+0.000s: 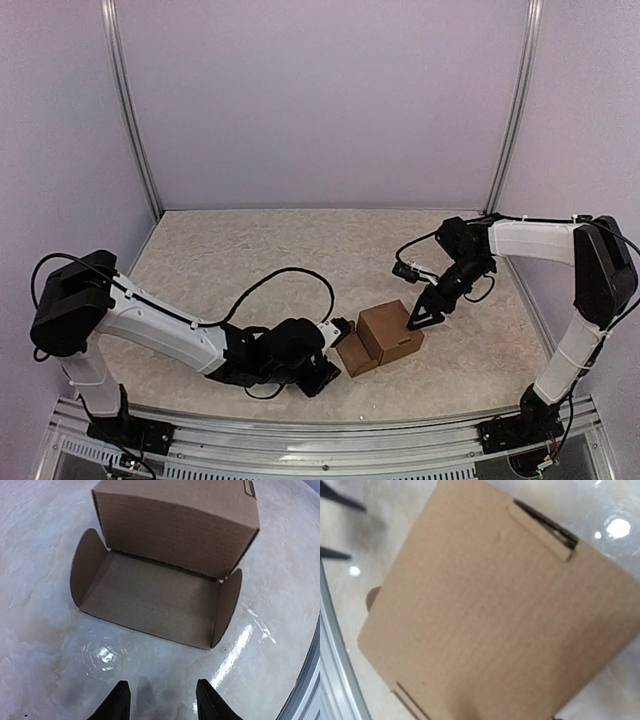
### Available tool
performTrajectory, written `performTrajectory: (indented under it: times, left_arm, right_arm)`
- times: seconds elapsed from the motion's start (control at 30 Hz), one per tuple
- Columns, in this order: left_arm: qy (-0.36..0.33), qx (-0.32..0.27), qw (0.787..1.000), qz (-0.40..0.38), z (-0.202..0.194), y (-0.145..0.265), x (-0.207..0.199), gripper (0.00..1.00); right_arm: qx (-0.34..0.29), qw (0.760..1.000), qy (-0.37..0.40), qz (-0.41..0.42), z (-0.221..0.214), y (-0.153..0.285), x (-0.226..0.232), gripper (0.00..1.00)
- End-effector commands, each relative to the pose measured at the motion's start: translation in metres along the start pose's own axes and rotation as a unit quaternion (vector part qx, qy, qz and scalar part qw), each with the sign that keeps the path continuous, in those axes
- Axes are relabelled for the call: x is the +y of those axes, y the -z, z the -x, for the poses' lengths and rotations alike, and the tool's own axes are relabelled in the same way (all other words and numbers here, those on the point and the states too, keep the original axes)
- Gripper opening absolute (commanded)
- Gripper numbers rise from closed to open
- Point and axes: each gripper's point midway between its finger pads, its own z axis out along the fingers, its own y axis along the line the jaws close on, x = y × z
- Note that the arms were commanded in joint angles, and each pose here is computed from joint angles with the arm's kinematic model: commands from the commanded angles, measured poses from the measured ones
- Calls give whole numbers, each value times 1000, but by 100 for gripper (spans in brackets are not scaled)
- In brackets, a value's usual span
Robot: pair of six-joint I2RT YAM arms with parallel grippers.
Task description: Fold the paper box
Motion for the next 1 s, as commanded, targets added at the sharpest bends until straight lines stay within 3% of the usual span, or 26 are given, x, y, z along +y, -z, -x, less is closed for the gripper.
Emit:
performTrajectory:
  times: [0.0,0.13,0.23,0.5,0.63,0.97]
  left_arm:
    - [122,-86,988,-33,46,16,10,46]
    - [164,-98,982,-5,49,20,42,53]
    - [163,-91,981,-42,49,19,51,53]
    - [99,-50,989,-100,36,-1,48,51]
    - [107,-35,988,-109,26,-10,50,52]
    - [176,-11,976,-129,9,-25,63,47]
  right_arm:
    - [-16,999,24,-33,11,12,-7,59]
    - [-43,988,102,-108,27,38,-5,60]
    - [-41,969,180,-163,33,44,6,62]
    - [5,913,348,-212,22,-9,42,64]
    - [11,899,381,-215,23,-24,51,65]
    - [53,895,393,-206,6,-52,47,64]
